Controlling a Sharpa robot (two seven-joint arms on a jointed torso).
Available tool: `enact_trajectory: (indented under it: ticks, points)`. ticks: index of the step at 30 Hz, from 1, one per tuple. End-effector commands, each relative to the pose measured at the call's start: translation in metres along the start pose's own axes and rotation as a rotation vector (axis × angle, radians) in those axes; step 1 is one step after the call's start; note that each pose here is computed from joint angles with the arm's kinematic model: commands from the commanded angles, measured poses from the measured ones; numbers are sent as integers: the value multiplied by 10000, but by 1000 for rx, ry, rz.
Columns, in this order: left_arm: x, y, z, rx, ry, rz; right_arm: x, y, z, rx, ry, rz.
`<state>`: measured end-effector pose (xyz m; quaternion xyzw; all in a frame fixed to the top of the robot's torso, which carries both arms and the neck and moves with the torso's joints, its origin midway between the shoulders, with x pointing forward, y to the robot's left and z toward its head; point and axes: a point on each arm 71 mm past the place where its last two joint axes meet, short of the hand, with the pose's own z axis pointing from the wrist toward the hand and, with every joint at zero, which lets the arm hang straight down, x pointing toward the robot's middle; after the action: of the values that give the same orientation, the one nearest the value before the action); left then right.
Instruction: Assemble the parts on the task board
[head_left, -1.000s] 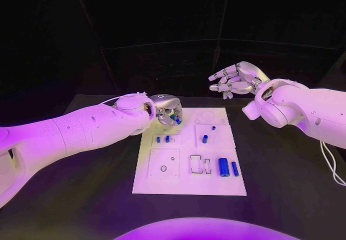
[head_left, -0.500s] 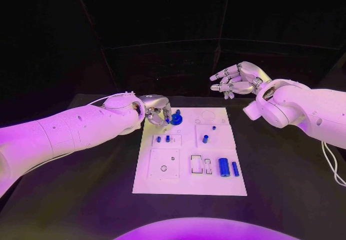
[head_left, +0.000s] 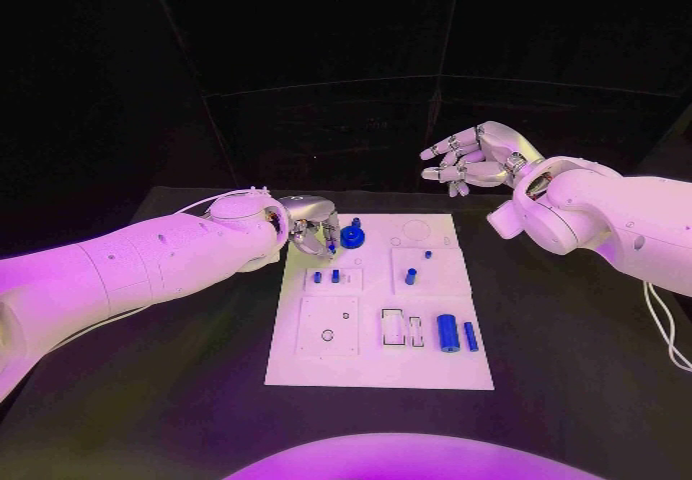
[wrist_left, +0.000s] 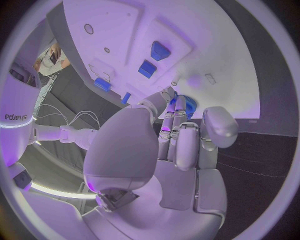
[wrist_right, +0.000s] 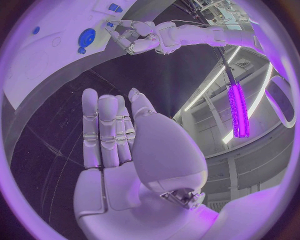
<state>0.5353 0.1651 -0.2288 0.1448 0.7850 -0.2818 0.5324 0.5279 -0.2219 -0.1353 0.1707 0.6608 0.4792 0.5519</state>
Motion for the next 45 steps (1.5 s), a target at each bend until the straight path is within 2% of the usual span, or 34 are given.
enact_trajectory:
  ticks: [1,14,24,37,45]
  points:
    - [15,-1,7,-3,26,-10,2,24,7,-14,3,-1]
    - [63,-14,20,-2,58,-11,5,26,7,-14,4,0]
    - [81,27,24,-24,74,-9,5,26,8,-15,4,0]
    - [81,42,28,-31,72,-8,8,28,8,-15,5,0]
    - [87,12,45,-17,75,-8,13,32,10,-17,6,0]
